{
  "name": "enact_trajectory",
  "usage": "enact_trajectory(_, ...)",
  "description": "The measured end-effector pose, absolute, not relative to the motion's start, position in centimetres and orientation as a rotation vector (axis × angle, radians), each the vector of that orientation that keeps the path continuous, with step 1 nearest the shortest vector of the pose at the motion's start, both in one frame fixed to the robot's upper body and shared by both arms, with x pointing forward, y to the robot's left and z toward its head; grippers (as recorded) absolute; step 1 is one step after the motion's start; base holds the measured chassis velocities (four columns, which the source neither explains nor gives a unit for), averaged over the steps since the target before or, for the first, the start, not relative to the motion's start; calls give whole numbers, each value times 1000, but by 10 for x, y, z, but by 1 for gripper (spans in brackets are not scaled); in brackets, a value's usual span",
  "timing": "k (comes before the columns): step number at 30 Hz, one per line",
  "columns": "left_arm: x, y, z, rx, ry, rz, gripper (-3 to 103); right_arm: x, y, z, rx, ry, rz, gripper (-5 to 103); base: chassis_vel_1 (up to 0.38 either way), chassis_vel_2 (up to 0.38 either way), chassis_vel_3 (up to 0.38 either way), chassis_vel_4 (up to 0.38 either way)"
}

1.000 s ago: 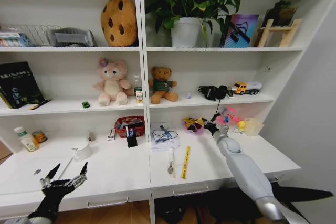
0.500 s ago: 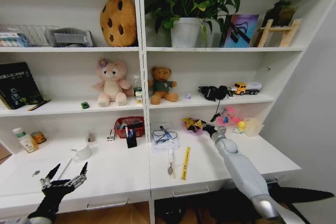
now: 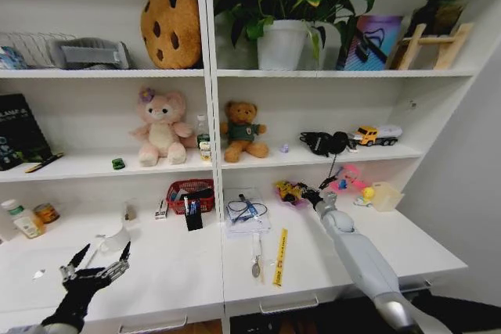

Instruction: Organize the objects on the table.

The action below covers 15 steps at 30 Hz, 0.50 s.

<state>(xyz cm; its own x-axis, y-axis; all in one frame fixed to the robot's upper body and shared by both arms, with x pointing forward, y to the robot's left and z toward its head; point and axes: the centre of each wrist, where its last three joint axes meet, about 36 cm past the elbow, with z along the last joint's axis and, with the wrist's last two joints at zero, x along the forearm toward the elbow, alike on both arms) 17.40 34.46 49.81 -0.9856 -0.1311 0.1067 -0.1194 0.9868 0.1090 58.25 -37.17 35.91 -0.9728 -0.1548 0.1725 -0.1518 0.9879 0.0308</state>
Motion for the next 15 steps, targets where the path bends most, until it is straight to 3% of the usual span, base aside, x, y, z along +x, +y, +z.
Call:
enact_trajectory(7,174,345,498,191,-3018,-155,100,552,-392,386,239,-2971,35,51,0,0,0,0)
enact_trajectory(8,174,345,498,191,-3018,-155,100,552,-392,386,239,-2971,35,51,0,0,0,0)
enact_trajectory(9,174,345,498,191,-3018,-155,100,527,-396,392,239,-2961,38,62,0,0,0,0)
enact_trajectory(11,174,345,498,191,-3018,-155,100,507,-398,397,227,-2956,30,62,0,0,0,0)
enact_trajectory(12,174,345,498,191,-3018,-155,100,482,-395,408,236,-2966,29,73,0,0,0,0)
enact_trajectory(14,174,345,498,191,-3018,-155,100,464,-394,416,254,-2978,34,73,0,0,0,0)
enact_trajectory(15,174,345,498,191,-3018,-155,100,425,-389,427,274,-2993,45,84,0,0,0,0)
